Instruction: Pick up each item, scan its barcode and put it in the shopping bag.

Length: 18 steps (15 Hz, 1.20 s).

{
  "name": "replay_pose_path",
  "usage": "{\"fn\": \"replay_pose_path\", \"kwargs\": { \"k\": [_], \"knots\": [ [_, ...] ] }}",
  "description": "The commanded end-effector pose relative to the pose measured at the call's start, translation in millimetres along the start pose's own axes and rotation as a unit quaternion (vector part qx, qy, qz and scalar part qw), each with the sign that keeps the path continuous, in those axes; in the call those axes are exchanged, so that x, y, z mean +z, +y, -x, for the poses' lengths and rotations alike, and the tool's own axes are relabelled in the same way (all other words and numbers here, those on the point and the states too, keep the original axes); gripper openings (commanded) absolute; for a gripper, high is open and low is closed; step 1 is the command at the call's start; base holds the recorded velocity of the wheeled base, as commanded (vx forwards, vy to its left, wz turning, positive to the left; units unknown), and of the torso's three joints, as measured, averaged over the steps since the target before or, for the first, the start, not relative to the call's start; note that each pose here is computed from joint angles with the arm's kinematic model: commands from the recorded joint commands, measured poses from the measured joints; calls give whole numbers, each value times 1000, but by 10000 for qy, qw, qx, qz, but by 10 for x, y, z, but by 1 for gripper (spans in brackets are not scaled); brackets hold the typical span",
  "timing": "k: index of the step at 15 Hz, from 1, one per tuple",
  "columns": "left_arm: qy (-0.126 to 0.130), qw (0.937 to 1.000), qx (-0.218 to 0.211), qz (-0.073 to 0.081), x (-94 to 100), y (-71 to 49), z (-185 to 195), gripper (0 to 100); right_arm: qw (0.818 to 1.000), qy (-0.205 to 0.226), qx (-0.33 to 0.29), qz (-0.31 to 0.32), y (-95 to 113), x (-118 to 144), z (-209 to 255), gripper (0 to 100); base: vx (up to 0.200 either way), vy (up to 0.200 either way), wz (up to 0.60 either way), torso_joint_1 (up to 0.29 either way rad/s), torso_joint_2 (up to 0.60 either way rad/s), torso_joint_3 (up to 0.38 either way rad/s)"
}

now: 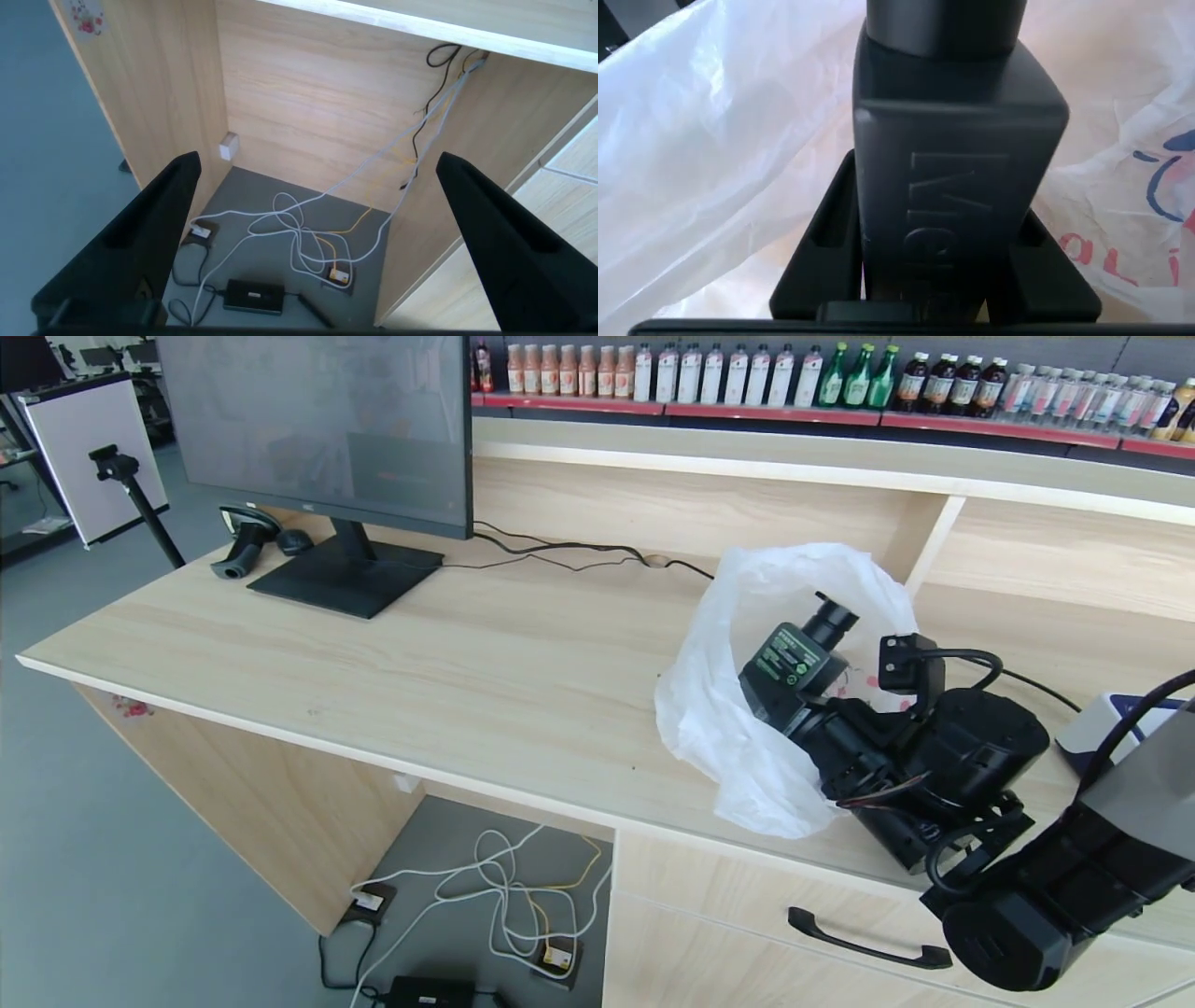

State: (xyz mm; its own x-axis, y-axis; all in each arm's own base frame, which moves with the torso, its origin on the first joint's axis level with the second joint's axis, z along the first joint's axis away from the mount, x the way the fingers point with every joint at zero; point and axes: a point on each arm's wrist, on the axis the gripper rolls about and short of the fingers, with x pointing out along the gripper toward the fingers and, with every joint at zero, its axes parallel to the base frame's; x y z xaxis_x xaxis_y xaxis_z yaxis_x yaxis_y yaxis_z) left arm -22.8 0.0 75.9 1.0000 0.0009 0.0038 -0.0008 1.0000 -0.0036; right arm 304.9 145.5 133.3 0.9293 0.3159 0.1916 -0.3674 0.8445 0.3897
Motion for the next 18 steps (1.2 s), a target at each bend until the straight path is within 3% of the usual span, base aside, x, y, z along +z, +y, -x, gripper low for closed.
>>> {"fn": "replay_pose_path", "kwargs": {
  "k": [1, 9, 15, 18],
  "knots": [
    [-4, 10000, 3, -3, 1, 0, 0, 100, 10000, 20, -42, 5, -26, -13, -4, 100, 0, 0, 0, 0, 0, 0],
    [-4, 10000, 3, -3, 1, 0, 0, 100, 9995, -318, 37, 36, 10, 153, -69, 100, 0, 0, 0, 0, 0, 0],
    [-4, 10000, 3, -10, 1, 0, 0, 100, 9972, -532, -245, 465, -212, 276, -132, 100, 0, 0, 0, 0, 0, 0],
    [-4, 10000, 3, -10, 1, 0, 0, 100, 9944, -755, -171, 716, -210, 364, -227, 100, 0, 0, 0, 0, 0, 0]
  ]
}}
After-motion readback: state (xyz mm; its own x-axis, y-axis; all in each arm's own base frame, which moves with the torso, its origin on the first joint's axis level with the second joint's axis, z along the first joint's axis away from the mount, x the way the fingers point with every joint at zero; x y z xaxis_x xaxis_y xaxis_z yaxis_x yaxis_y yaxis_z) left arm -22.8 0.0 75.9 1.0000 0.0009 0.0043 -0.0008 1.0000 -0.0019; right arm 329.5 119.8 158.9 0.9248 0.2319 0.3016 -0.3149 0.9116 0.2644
